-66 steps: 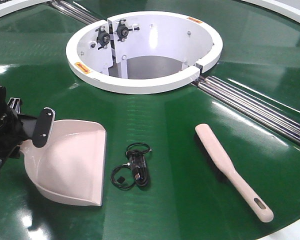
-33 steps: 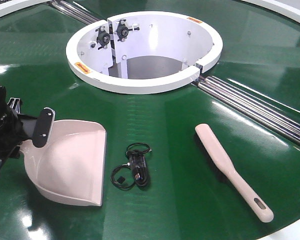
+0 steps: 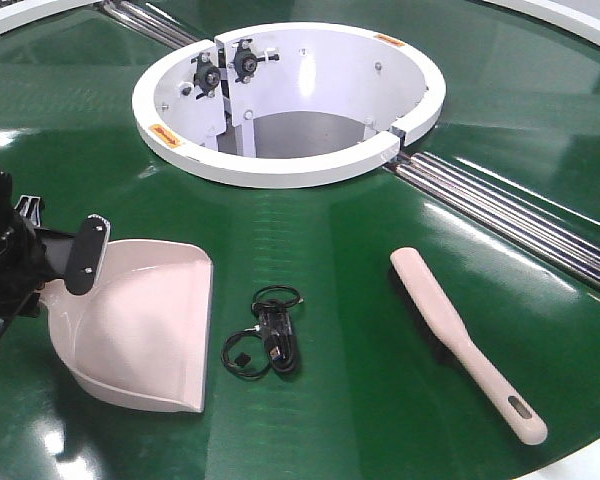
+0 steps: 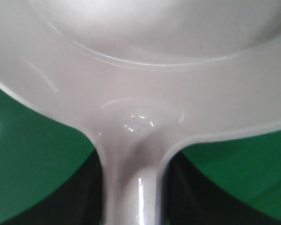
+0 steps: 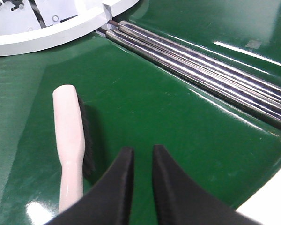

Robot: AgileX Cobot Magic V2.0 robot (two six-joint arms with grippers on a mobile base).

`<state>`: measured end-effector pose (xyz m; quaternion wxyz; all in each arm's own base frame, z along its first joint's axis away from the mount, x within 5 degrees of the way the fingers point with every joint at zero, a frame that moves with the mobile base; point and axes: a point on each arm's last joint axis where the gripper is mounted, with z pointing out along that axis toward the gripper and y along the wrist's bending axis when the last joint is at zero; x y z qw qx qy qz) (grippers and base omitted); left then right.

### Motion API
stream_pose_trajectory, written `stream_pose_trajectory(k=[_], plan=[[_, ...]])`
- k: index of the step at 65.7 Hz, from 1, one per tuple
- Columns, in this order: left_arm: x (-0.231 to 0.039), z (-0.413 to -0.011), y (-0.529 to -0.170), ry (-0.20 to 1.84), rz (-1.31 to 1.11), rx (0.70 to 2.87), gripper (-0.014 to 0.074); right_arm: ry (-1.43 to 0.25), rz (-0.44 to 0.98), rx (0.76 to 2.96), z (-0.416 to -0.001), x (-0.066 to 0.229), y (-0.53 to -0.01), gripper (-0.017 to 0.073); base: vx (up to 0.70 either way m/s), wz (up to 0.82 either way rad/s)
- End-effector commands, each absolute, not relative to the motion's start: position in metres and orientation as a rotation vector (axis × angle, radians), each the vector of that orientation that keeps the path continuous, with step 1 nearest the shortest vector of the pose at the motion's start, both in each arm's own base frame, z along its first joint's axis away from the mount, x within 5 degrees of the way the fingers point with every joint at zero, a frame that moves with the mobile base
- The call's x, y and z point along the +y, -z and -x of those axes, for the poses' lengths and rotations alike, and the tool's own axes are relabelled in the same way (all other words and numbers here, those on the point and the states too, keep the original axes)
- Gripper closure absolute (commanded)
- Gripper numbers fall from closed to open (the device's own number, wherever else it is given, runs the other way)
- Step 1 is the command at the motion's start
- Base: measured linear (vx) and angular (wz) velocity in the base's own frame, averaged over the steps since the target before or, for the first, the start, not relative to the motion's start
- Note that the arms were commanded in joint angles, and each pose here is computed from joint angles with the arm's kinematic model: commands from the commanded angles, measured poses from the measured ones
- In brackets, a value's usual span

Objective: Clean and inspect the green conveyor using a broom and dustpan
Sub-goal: 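Reach the right gripper down and grasp the pink brush handle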

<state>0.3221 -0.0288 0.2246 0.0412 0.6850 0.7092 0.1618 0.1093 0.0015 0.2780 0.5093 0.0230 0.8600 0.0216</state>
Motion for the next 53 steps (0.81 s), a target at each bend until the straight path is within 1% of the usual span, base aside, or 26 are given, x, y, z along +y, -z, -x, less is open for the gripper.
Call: stream_pose_trajectory(k=[1,7,13,20,33,43,53], plan=[[-0.031,-0.322,-0.245,-0.549,-2.067,2.122,0.06,-0.041,0.041,2.005,-0.113,0.006,-0.303,0.0293,0.0,0.0],[-0.031,-0.322,-0.245,-0.549,-2.067,2.122,0.06,-0.053,0.151,2.059,-0.116,0.014,-0.306,0.0186,0.0,0.0],[-0.031,-0.322,-0.245,-0.549,-2.067,2.122,0.06,-0.089,0.205,2.121,-0.124,0.021,-0.306,0.0101,0.0,0.0],[-0.031,-0.322,-0.245,-0.55,-2.067,2.121,0.0601,-0.121,0.254,2.194,-0.135,0.03,-0.306,0.0043,0.0,0.0],[-0.031,-0.322,-0.245,-0.55,-2.067,2.121,0.0601,-0.158,0.335,2.35,-0.159,0.049,-0.303,0.0031,0.0,0.0],[-0.031,-0.322,-0.245,-0.55,-2.067,2.121,0.0601,-0.153,0.411,2.485,-0.179,0.064,-0.294,0.0031,0.0,0.0],[-0.031,-0.322,-0.245,-0.549,-2.067,2.122,0.0601,-0.128,0.45,2.621,-0.202,0.075,-0.28,0.0031,0.0,0.0]])
